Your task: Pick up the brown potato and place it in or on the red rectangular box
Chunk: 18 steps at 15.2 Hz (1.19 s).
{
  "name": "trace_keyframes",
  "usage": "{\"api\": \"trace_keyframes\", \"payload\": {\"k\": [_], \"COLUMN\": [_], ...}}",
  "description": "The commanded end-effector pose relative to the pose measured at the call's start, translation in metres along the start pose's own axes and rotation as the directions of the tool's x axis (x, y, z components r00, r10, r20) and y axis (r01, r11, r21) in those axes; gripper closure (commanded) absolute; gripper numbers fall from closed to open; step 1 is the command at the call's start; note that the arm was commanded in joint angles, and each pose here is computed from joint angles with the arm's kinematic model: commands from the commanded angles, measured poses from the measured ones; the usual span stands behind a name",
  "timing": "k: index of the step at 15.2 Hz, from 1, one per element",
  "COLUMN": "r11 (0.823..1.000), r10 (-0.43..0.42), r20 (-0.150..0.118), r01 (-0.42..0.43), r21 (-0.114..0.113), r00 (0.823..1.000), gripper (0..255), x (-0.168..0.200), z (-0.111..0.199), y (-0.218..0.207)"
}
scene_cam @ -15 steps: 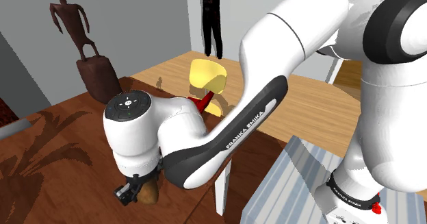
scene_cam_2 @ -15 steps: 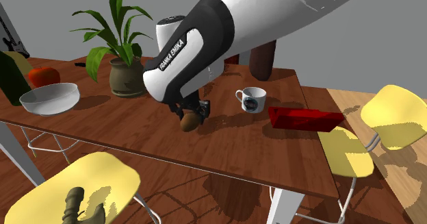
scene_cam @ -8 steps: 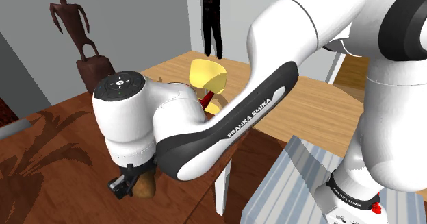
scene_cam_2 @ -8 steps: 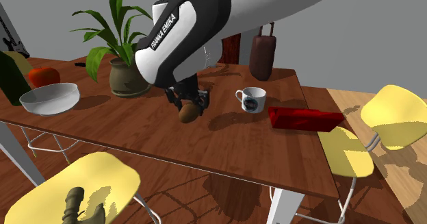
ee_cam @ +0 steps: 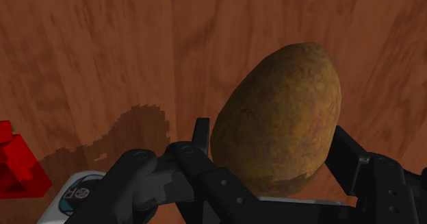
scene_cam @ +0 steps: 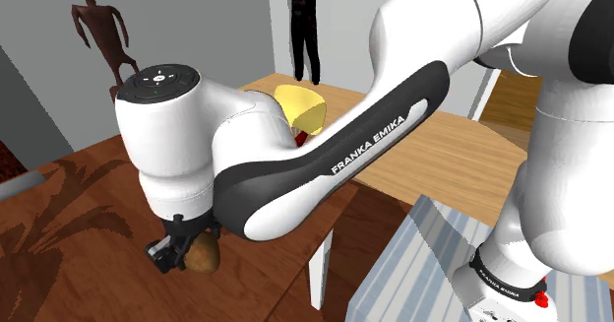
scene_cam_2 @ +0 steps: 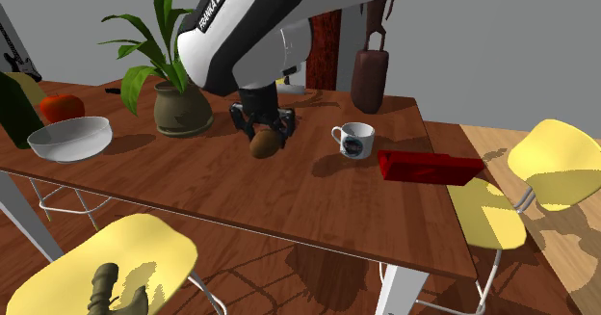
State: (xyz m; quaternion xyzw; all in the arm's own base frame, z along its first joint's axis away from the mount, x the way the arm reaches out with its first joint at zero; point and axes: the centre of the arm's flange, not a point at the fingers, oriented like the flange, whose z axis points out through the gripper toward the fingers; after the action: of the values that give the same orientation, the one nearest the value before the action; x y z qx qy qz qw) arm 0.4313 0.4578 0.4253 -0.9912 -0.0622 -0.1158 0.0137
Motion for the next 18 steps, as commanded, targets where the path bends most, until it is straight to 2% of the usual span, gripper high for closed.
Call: {"api": "trace_keyframes", "payload": {"k": [1, 13, 18], "r11": [1.000, 1.000, 1.000], "r10": [0.000, 0.000, 0.000], "r20": [0.000, 0.000, 0.000], "r01": [0.000, 0.000, 0.000], "r21": [0.000, 0.000, 0.000], "r00": [1.000, 1.000, 1.000], "gripper": [255, 255, 255], "x": [0.003, 0.017, 0.041], "z": [-0.010, -0.069, -0.065], "y": [0.000, -0.001, 0.061]}}
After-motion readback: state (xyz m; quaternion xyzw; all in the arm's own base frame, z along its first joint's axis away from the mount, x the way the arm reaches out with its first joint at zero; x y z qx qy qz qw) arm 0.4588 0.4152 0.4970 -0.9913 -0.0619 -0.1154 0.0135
